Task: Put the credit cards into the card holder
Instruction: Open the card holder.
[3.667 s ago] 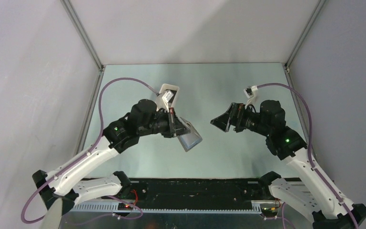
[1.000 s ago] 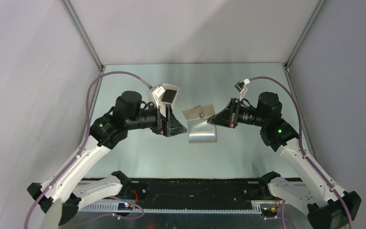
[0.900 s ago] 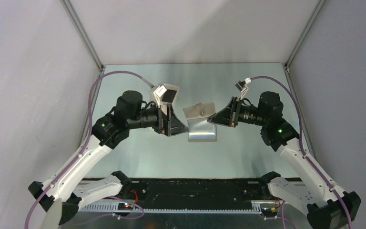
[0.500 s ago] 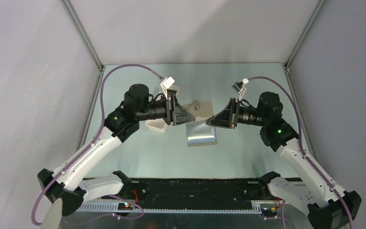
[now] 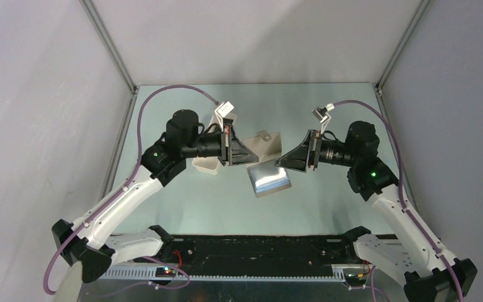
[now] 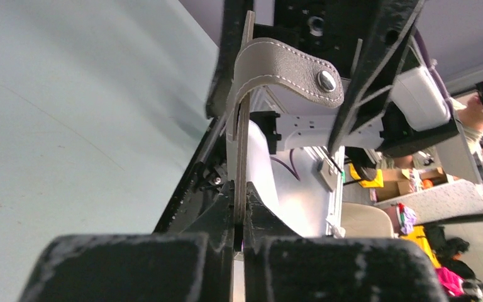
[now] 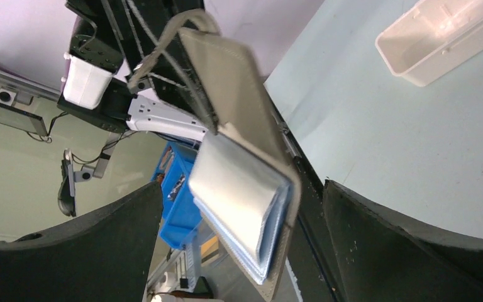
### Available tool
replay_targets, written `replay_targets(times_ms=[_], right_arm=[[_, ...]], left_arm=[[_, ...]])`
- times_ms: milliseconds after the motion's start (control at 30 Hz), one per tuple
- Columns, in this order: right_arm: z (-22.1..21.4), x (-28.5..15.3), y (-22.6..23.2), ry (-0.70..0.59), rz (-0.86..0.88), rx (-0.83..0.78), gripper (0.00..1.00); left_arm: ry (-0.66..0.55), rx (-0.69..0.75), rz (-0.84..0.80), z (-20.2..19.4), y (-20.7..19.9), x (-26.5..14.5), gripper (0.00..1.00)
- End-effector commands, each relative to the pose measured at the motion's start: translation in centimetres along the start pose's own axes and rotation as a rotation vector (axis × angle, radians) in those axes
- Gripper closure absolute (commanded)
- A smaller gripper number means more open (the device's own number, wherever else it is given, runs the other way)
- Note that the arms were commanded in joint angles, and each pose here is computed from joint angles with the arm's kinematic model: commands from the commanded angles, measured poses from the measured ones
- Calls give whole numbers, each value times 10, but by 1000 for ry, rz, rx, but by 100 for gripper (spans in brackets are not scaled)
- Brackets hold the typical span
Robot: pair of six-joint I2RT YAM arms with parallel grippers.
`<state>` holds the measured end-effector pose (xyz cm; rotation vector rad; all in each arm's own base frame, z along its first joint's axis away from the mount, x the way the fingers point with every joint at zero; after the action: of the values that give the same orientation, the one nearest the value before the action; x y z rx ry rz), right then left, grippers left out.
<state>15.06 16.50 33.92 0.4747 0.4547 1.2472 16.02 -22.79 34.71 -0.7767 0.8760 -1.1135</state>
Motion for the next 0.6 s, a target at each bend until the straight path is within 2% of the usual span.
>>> replay_targets(times_ms=[0, 200, 267, 333, 367, 400, 433, 467, 500, 533, 567], right_arm=[[7, 6, 2, 9, 60, -43, 1], [7, 19, -3, 25, 87, -33, 7], [7, 21, -3, 29, 104, -32, 13], [8, 22, 3, 34, 159, -47, 24], [9, 24, 7, 36, 193, -63, 36], [8, 25, 11, 46, 220, -53, 44], [9, 26, 15, 56, 255, -50, 64], [8, 27, 17, 65, 274, -45, 75], [8, 28, 18, 76, 281, -17, 95], [7, 28, 17, 78, 272, 0, 100], [7, 27, 14, 80, 251, 37, 100]], left_arm=[[55, 41, -124, -2, -26, -10, 100], [127, 57, -177, -12, -36, -7, 100], [144, 64, -198, -13, -39, -7, 100], [141, 65, -206, -13, -41, -8, 100], [137, 65, -205, -13, -42, -8, 100], [126, 61, -202, -11, -42, -7, 100], [119, 58, -200, -11, -42, -7, 100], [103, 54, -194, -9, -42, -6, 100], [82, 48, -185, -7, -42, -6, 95], [74, 44, -178, -7, -40, -5, 87], [55, 42, -169, -5, -39, -5, 64]])
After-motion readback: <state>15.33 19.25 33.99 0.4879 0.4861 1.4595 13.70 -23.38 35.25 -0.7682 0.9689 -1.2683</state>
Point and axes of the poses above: each gripper's point midway between its finger pads, its own x axis out along the fingers, its own y axis along the line the jaws close on, z = x × y, the point moved 8 cm from there along -x, back along the fingers, and after that the axes turned 15 degrees about -x, right-handed, at the moved point
